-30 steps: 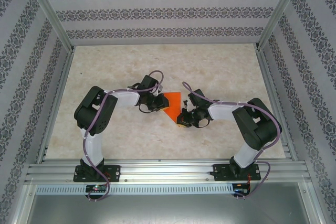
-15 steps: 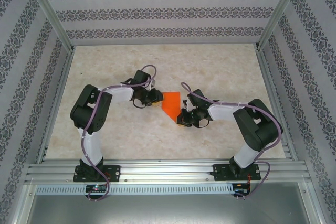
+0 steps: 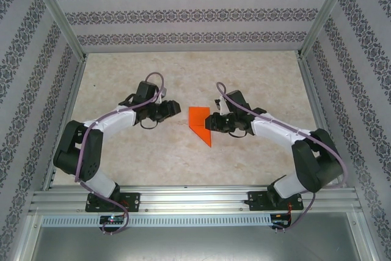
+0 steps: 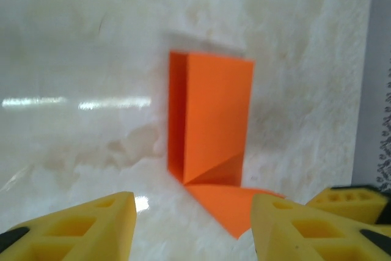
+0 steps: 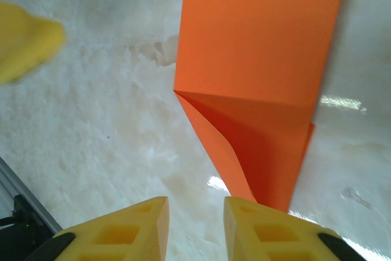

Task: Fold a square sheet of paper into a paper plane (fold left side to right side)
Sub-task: Fourth fold the wing at the center of the table.

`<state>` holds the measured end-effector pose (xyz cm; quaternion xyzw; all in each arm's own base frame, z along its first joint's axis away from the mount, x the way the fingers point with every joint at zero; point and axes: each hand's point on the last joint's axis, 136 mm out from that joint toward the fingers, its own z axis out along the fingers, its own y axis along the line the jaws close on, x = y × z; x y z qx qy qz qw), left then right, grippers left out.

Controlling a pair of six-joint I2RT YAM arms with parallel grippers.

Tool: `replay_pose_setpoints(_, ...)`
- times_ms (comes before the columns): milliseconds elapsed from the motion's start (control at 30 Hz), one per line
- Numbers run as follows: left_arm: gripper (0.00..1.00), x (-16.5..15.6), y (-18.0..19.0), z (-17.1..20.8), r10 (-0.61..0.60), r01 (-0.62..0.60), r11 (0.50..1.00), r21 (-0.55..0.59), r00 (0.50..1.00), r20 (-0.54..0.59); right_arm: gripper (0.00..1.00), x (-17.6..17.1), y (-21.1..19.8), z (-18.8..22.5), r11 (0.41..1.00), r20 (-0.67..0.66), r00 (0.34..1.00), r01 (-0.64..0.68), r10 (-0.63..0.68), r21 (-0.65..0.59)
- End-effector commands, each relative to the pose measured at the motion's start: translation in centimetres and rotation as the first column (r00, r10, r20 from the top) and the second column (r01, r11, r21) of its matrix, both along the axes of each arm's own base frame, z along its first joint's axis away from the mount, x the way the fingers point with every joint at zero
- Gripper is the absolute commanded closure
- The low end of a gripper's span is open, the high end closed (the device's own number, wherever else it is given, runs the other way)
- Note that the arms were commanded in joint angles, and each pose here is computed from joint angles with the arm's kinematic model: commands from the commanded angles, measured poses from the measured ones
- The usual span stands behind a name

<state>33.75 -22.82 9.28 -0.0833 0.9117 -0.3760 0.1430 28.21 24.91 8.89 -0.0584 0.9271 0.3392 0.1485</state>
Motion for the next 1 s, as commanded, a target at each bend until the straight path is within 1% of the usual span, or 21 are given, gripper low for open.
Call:
replay_pose_setpoints(0, 0.46, -1.0, -2.0, -0.4, -0.027, 0.025, 0.996, -0.08, 0.999, -0.024, 0.72, 1.6, 1.6, 0.4, 0.998, 0.035, 0.998, -0.046, 0.044, 0.049)
replay_pose_setpoints(100, 0.46, -1.6, -3.0, -1.5, -0.048, 0.044, 0.995, -0.089, 0.998, -0.05, 0.73, 2.3, 1.8, -0.6, 0.999, 0.024, 0.999, -0.043, 0.042, 0.03)
replay_pose_setpoints(233, 0.46, -1.9, -4.2, -2.3, -0.062, 0.055, 0.993, -0.107, 0.996, -0.067, 0.73, 2.9, 0.7, -2.3, 0.998, 0.009, 1.0, -0.021, 0.022, -0.054)
replay_pose_setpoints(367, 0.46, -1.8, -5.4, -2.6, -0.082, 0.074, 0.991, -0.109, 0.994, -0.074, 0.72, 3.3, -0.2, -3.3, 0.995, 0.013, 1.0, -0.002, 0.004, -0.102)
replay_pose_setpoints(533, 0.45, -1.3, -6.5, -3.0, -0.099, 0.091, 0.991, -0.097, 0.991, -0.085, 0.72, 3.3, -0.7, -4.2, 0.992, 0.002, 1.0, 0.001, 0.0, -0.127)
replay_pose_setpoints(733, 0.44, -1.2, -7.4, -3.3, -0.109, 0.099, 0.99, -0.103, 0.99, -0.093, 0.72, 3.1, -0.6, -4.6, 0.992, -0.008, 1.0, -0.007, 0.006, -0.124)
replay_pose_setpoints(867, 0.49, -1.1, -8.1, -3.4, -0.121, 0.111, 0.989, -0.101, 0.988, -0.094, 0.72, 3.1, -0.6, -4.7, 0.992, -0.009, 1.0, -0.008, 0.007, -0.124)
replay_pose_setpoints(967, 0.57, -1.0, -8.6, -3.7, -0.124, 0.113, 0.988, -0.103, 0.987, -0.101, 0.72, 3.2, -0.6, -4.7, 0.992, -0.008, 1.0, -0.01, 0.009, -0.122)
